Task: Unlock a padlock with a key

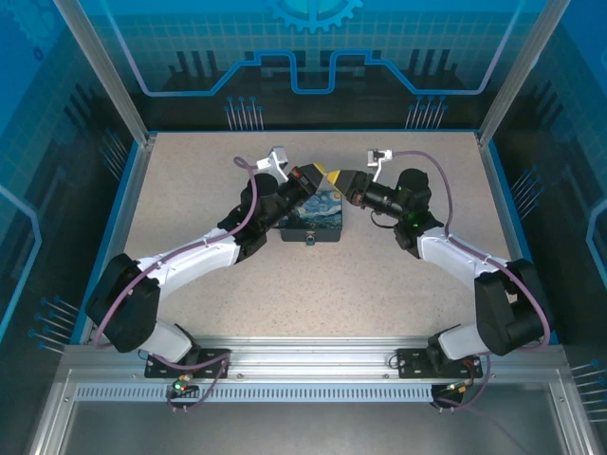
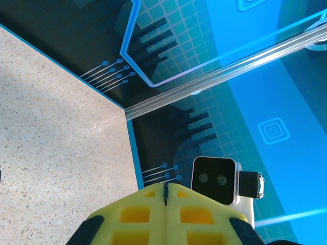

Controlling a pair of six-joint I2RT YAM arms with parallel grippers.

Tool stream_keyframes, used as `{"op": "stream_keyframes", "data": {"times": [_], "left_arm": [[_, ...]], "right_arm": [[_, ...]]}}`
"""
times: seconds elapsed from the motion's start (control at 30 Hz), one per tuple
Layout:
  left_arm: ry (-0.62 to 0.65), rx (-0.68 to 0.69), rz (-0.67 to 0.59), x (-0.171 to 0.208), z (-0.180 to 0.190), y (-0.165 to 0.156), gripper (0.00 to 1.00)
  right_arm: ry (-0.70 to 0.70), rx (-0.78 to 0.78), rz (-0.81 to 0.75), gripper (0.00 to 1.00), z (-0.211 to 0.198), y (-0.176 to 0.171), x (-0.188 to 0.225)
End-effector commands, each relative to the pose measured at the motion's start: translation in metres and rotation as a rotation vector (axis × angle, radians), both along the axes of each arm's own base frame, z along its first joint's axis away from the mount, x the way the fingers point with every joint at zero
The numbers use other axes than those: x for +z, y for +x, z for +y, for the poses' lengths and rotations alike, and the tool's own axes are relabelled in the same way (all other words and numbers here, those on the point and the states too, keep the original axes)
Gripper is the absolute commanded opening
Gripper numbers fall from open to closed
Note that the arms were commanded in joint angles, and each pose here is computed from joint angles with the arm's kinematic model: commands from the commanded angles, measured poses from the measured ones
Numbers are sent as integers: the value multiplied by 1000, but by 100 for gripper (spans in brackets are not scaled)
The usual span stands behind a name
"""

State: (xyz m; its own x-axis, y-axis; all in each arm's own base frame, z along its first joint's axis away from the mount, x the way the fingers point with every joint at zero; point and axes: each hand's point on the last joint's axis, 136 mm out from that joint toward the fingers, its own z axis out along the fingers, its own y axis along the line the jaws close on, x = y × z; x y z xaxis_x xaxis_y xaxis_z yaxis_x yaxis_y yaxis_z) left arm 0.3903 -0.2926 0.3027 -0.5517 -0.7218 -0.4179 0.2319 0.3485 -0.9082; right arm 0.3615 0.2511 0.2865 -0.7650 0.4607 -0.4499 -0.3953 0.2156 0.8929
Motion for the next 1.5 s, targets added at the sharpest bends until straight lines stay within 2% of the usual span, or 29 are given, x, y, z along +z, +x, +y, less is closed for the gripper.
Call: {"op": "stream_keyframes", "data": {"times": [0.0,0.23,0.5,0.73,1.03,1.3,1.47], "left_arm": [[-3,15,18,-4,-1,1,0],[9,14,38,-9,-1,2,0],[15,11,41,-9,-3,1,0],[12,15,36,-7,-4,2,0],[16,19,34,-5,-4,4,0],[15,25,29,-3,-4,5,0],[16,28,28,-3,-3,5,0]], "right_arm": [[-10,14,-36,27,5,0,7],[-14,19,-42,28,5,0,9],[-18,32,-38,23,7,0,8],[-21,41,-33,26,8,-1,6],[-26,54,-32,20,9,-4,3],[-30,56,-26,21,9,-5,-1],[-31,62,-25,16,9,-6,-2]]}}
